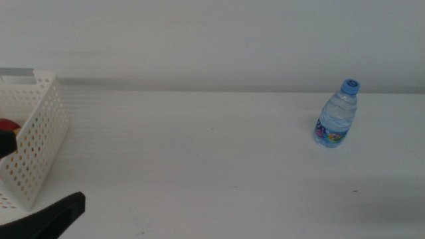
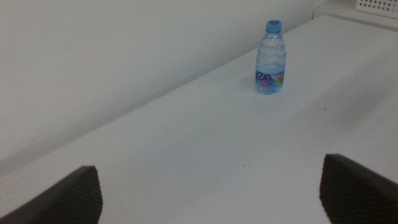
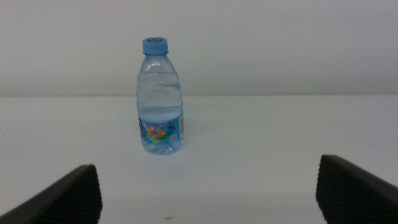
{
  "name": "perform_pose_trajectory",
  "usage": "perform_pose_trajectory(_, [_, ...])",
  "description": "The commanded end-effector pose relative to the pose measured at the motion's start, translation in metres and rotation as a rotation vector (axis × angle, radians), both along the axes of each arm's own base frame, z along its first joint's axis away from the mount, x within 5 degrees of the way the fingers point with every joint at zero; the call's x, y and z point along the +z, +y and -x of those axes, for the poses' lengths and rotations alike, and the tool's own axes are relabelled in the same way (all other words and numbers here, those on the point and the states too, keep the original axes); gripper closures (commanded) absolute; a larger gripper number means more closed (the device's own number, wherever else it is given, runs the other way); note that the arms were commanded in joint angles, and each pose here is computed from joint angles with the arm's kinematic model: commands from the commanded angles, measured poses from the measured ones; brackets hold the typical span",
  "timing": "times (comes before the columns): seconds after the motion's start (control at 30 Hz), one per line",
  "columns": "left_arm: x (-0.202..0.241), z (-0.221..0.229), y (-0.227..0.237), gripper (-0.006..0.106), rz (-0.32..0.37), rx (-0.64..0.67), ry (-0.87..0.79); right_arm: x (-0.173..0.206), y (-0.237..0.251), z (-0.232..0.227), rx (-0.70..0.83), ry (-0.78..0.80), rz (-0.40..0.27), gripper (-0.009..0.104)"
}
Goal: Use arms to grab the bottles and put them into the dustbin to the left of the table.
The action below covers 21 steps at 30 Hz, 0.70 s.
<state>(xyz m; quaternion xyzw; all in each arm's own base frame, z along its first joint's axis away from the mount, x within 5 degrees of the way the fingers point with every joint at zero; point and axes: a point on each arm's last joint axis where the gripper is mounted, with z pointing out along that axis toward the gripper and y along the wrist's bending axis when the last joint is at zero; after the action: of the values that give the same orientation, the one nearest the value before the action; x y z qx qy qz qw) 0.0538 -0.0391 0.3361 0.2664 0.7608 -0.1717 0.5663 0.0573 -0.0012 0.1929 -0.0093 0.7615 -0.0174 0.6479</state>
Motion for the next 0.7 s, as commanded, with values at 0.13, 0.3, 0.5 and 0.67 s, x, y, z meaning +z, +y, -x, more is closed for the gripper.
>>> perform_pose_trajectory(0.13, [0.000, 0.000, -0.001, 0.007, 0.016, -0.008, -0.011, -0.005, 0.000, -0.002, -0.001, -0.069, 0.004, 0.003])
perform_pose_trajectory(0.3, [0.000, 0.000, -0.001, 0.007, 0.016, -0.008, -0.011, 0.004, 0.000, -0.002, 0.005, -0.161, 0.018, 0.003])
perform_pose_trajectory(0.5, [0.000, 0.000, -0.001, 0.007, 0.014, -0.008, -0.012, 0.010, 0.001, -0.006, 0.021, -0.215, 0.129, 0.003])
perform_pose_trajectory(0.67, [0.000, 0.000, -0.001, 0.007, 0.015, -0.008, -0.012, 0.003, 0.002, -0.020, 0.037, -0.091, 0.117, 0.003])
